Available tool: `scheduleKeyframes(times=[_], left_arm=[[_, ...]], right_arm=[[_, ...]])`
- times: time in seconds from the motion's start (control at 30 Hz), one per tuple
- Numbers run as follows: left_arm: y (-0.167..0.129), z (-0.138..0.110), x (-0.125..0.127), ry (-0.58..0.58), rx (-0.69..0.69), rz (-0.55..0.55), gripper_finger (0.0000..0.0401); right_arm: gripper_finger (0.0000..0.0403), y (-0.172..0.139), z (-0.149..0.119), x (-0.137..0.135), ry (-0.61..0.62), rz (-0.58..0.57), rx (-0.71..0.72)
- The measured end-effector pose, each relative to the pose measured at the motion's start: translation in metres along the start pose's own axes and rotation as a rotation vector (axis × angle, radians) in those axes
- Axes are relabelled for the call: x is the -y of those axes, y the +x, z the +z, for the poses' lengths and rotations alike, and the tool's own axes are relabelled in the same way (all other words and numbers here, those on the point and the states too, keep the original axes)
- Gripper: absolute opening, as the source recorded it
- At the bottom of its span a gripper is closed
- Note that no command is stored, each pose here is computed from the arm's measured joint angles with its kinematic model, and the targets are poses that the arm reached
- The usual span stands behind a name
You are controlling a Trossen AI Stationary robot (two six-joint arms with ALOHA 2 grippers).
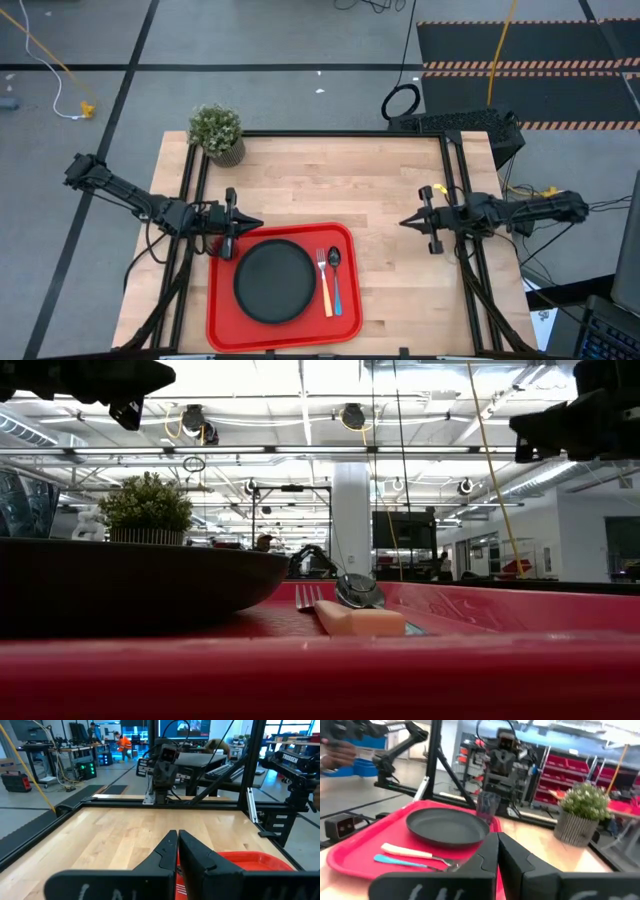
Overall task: Pick and place plate/cup/fork/spoon on tray
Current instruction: Return to Home Position
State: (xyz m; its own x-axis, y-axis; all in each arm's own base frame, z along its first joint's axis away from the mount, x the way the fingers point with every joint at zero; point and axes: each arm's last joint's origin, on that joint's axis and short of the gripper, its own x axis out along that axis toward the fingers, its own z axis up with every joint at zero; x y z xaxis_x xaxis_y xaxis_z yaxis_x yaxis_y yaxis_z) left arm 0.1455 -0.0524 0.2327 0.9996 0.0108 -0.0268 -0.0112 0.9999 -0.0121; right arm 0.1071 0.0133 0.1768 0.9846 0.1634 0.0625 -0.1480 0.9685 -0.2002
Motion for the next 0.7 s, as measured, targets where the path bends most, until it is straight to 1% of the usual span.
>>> scheduleKeyframes(times=[0.17,0.33,0.4,0.57,0.7], left_arm=[[0.0000,-0.0001,0.0000,-0.003,-0.001,0.000,0.0019],[0.0000,-0.0002,0.0000,0.001,-0.002,0.000,0.0019],[0.0000,-0.0002,0.0000,0.001,-0.002,0.000,0.0019],[0.0000,-0.0010,0.0000,0.001,-0.010,0.001,0.0019],[0.0000,-0.0029,-0.0001,0.009,-0.027,0.001,0.0019]], right_arm=[[0.0000,-0.0003,-0.0066,0.0019,0.021,-0.024,-0.069],[0.0000,-0.0009,-0.0098,0.0055,0.045,-0.126,-0.112],[0.0000,-0.0011,-0.0105,0.0062,0.046,-0.147,-0.121],[0.0000,-0.0011,-0.0099,0.0065,0.004,-0.153,-0.119],[0.0000,-0.0010,-0.0099,0.0064,-0.002,-0.149,-0.119]])
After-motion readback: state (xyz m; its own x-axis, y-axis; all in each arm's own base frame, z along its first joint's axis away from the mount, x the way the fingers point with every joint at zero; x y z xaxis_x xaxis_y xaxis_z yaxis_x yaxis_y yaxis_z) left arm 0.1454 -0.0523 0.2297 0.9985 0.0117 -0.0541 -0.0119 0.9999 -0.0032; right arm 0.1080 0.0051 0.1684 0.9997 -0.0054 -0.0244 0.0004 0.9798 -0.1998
